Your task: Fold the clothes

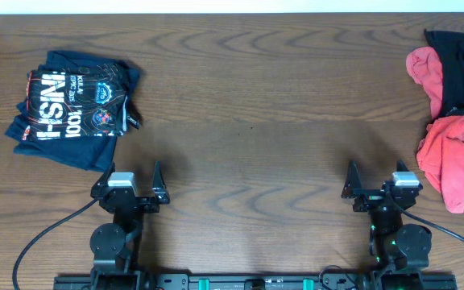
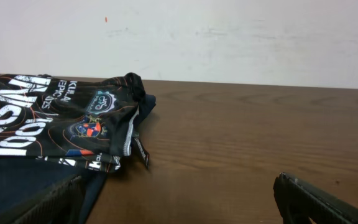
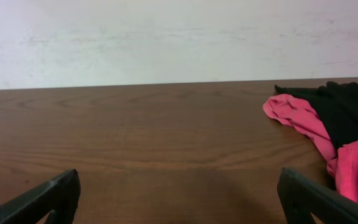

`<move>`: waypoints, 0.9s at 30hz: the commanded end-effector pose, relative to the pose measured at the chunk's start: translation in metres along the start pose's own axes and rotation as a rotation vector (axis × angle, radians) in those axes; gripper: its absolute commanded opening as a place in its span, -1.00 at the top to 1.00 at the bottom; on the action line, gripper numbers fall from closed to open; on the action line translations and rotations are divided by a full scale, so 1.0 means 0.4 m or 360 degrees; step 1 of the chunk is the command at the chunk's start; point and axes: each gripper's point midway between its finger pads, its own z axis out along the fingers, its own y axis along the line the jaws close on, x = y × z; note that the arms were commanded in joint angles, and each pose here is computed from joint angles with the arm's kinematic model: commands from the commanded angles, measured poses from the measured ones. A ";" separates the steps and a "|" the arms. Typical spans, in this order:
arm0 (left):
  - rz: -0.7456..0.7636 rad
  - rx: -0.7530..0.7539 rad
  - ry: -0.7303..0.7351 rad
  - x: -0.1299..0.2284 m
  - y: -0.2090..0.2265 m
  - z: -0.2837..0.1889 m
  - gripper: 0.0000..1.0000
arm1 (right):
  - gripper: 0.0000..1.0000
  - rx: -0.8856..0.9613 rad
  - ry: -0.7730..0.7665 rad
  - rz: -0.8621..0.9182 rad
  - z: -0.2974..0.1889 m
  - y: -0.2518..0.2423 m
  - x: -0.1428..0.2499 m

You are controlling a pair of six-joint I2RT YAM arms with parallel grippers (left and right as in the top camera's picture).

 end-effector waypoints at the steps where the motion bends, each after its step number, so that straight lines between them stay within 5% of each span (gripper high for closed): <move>1: 0.0013 -0.0032 0.0077 0.037 0.010 0.001 -0.96 | -0.99 0.0008 -0.0002 -0.0018 0.000 -0.004 0.001; 27: 0.0013 -0.0032 0.0077 0.037 0.010 0.001 -0.96 | -0.96 0.0008 -0.0002 -0.0018 0.000 -0.004 0.001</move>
